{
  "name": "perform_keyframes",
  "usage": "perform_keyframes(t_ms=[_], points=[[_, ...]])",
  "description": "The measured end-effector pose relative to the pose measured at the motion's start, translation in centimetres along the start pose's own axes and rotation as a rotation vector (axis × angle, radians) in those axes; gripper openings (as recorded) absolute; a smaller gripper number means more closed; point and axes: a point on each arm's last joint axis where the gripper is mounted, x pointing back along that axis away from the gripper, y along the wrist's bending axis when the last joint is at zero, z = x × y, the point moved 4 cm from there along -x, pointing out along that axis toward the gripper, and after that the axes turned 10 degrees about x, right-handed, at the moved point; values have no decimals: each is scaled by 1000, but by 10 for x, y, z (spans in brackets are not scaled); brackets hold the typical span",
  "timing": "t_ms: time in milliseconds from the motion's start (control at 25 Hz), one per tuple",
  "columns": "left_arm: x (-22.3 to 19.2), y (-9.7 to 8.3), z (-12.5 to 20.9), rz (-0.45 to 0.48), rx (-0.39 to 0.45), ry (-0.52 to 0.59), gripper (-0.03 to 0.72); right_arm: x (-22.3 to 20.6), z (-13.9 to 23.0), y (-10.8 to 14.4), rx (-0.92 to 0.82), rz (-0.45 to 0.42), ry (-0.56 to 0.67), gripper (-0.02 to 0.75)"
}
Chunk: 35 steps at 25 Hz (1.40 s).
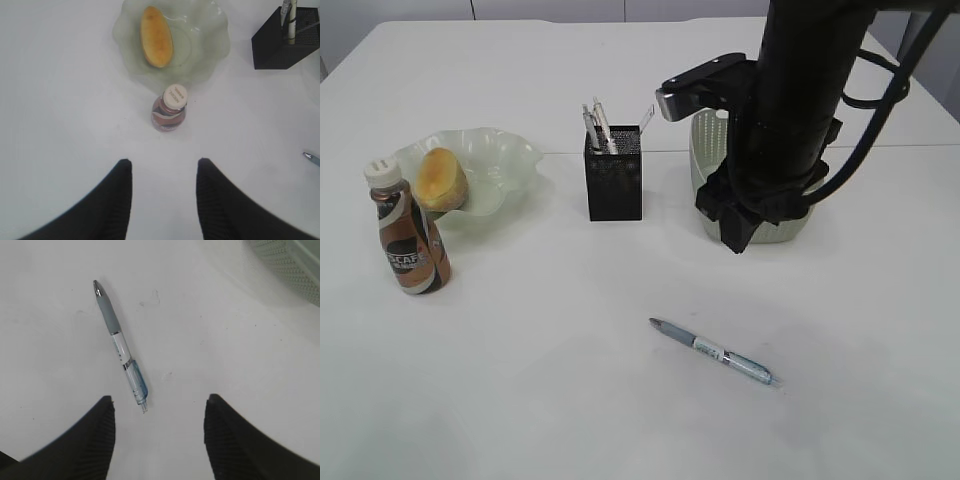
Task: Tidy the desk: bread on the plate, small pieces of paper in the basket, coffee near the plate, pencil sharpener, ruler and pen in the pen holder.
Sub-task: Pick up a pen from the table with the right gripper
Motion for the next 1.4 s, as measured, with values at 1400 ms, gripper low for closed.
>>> perform_keyframes(t_ms=[1400], points=[[0,-3,1,20,-3,7,319,-22,14,21,226,-140,35,419]])
